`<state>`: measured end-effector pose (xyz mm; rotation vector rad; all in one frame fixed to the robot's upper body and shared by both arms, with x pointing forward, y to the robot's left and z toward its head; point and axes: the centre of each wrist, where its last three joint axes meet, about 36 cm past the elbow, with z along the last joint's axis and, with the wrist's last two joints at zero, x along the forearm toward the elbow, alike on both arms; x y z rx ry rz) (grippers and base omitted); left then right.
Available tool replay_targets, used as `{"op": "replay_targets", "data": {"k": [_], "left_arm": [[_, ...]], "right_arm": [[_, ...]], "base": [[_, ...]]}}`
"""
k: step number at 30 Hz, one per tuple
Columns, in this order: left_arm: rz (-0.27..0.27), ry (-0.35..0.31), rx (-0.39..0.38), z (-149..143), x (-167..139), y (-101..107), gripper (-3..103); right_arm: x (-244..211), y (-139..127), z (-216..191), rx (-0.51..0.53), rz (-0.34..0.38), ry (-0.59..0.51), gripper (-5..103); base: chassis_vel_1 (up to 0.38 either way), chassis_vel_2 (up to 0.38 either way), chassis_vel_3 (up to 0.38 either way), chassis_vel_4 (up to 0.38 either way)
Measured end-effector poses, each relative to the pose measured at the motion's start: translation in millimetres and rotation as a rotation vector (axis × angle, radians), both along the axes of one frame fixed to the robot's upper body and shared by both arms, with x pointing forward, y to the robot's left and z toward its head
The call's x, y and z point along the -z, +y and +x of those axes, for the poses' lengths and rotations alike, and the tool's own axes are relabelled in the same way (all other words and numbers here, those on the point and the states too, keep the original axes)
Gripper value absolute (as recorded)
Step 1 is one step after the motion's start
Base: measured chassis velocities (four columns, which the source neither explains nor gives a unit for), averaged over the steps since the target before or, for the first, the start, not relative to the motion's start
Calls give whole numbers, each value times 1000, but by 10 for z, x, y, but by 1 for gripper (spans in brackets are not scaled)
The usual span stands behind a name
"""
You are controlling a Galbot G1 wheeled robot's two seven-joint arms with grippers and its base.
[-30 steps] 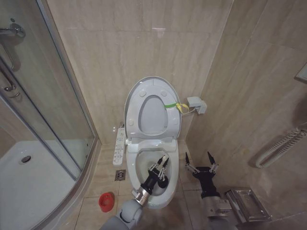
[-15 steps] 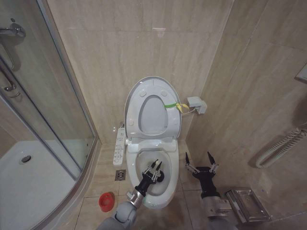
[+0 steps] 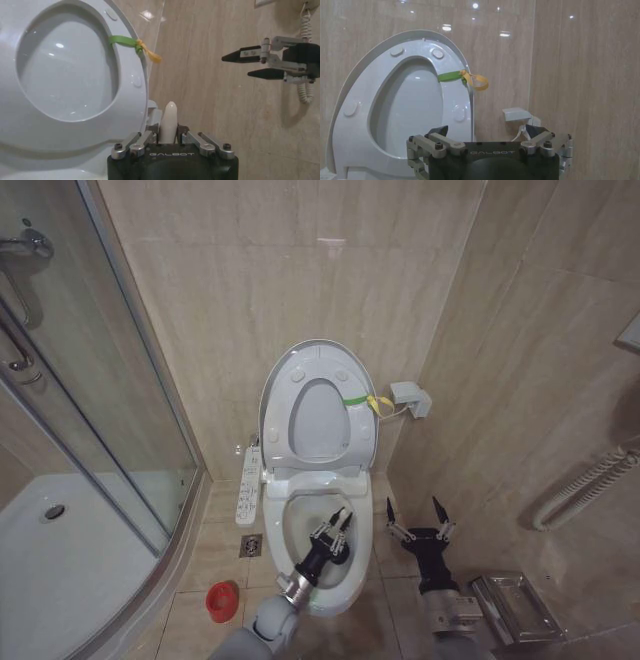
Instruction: Open the toilet lid, clean the toilet bowl with a toilet brush, close the toilet lid, and flush.
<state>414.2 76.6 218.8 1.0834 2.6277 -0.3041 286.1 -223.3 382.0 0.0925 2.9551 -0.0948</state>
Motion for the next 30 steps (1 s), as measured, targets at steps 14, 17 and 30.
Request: {"op": "replay_targets", "data": {"k": [14, 17, 30], "left_arm": [[49, -6, -38, 336, 154, 179, 22], [21, -24, -14, 399, -18, -21, 22], [-12, -15, 48, 264, -99, -392, 22]], "right_arm": [[0, 0, 0, 0, 0, 0, 100], [0, 0, 0, 0, 0, 0, 100], [0, 0, 0, 0, 0, 0, 100]], "base": [[0, 0, 0, 0], [0, 0, 0, 0], [0, 0, 0, 0]]}}
